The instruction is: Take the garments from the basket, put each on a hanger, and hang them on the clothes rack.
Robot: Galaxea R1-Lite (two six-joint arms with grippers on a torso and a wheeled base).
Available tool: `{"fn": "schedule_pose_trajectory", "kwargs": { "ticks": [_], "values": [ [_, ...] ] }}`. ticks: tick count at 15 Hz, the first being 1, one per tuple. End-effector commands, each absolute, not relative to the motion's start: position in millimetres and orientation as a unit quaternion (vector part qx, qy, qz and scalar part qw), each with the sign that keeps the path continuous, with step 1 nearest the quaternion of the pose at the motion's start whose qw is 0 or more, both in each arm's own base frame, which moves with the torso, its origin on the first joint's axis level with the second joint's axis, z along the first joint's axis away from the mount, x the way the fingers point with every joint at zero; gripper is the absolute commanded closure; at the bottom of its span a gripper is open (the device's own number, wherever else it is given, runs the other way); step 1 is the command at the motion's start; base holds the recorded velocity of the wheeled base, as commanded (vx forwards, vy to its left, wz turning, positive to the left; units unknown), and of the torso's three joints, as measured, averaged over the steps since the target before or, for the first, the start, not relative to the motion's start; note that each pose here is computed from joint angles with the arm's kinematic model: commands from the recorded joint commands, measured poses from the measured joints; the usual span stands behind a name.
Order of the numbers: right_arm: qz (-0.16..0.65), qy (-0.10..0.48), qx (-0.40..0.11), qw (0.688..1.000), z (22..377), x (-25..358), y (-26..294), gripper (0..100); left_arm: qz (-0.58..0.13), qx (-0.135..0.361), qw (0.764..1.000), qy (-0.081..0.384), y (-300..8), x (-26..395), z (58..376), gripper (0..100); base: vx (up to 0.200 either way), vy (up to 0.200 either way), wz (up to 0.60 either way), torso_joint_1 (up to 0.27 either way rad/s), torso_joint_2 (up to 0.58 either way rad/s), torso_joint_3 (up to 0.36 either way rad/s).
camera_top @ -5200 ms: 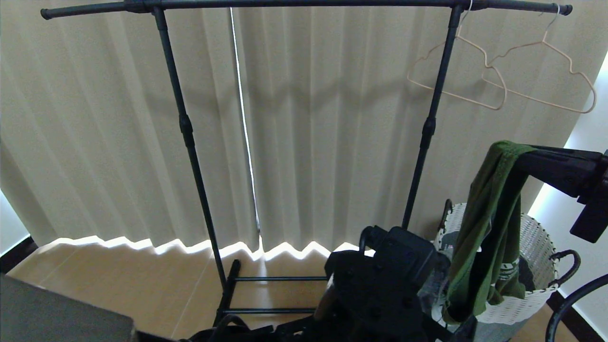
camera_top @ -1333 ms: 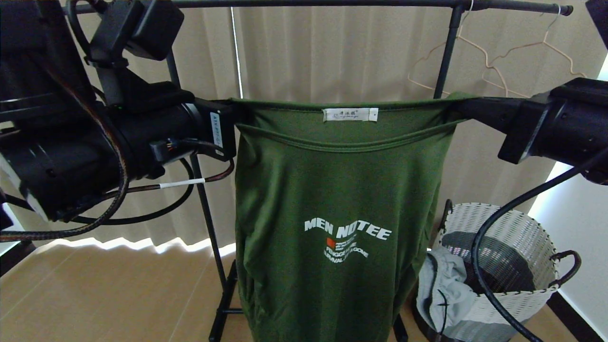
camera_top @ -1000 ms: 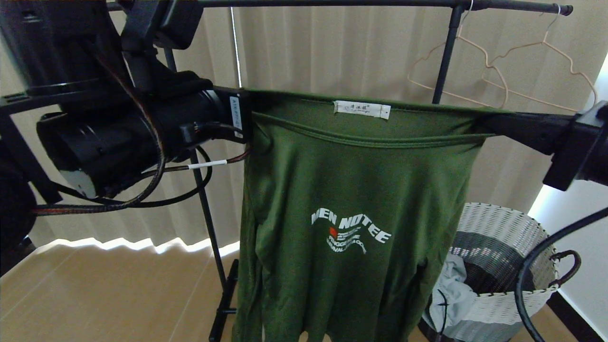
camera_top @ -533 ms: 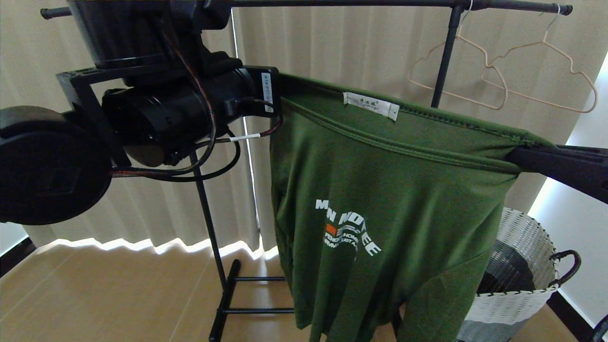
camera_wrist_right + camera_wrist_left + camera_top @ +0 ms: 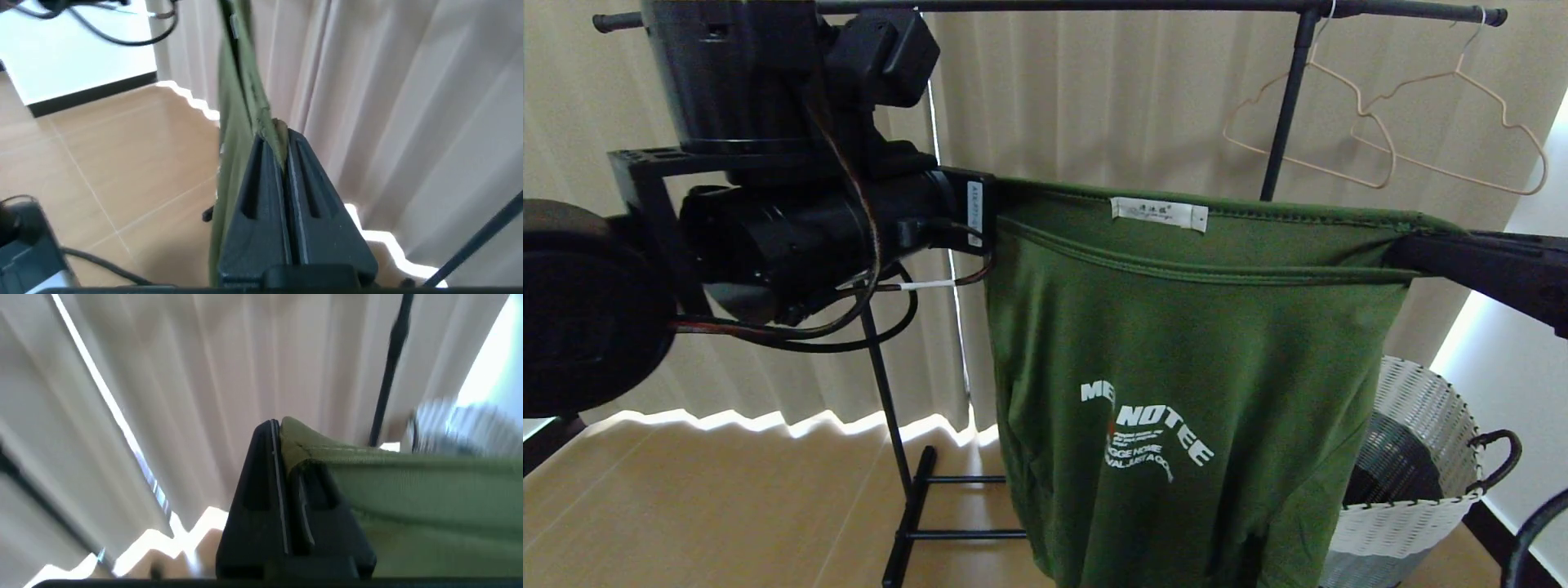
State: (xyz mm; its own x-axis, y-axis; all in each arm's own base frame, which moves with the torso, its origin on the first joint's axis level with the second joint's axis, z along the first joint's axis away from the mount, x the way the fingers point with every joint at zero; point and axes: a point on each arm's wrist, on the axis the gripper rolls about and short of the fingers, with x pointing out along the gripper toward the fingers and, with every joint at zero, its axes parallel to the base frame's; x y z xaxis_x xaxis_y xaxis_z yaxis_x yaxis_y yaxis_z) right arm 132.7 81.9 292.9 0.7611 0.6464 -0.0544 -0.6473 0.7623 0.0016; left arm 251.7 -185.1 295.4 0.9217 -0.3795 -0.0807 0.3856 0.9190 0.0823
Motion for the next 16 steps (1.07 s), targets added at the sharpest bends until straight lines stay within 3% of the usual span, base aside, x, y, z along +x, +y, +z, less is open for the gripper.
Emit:
{"fn": "schedule_pose_trajectory", "kwargs": {
  "ticks": [1, 3, 8, 16],
  "values": [
    [0.322, 0.032, -0.009, 0.946, 294, 158, 86, 100, -0.197, 0.041, 0.979, 0.021, -168, 231, 313, 100, 0.000, 0.000, 0.00, 0.000, 0.00, 0.000],
    [0.307, 0.016, -0.005, 0.952, 297, 179, 91, 100, -0.202, 0.042, 0.978, 0.029, -159, 218, 319, 100, 0.000, 0.000, 0.00, 0.000, 0.00, 0.000],
    [0.306, -0.022, 0.002, 0.952, 303, 210, 104, 100, -0.293, 0.046, 0.954, 0.043, -136, 179, 317, 100, 0.000, 0.000, 0.00, 0.000, 0.00, 0.000],
    [0.307, -0.037, 0.026, 0.951, 314, 238, 117, 100, -0.343, 0.049, 0.937, 0.043, -129, 151, 309, 100, 0.000, 0.000, 0.00, 0.000, 0.00, 0.000]
  ]
}}
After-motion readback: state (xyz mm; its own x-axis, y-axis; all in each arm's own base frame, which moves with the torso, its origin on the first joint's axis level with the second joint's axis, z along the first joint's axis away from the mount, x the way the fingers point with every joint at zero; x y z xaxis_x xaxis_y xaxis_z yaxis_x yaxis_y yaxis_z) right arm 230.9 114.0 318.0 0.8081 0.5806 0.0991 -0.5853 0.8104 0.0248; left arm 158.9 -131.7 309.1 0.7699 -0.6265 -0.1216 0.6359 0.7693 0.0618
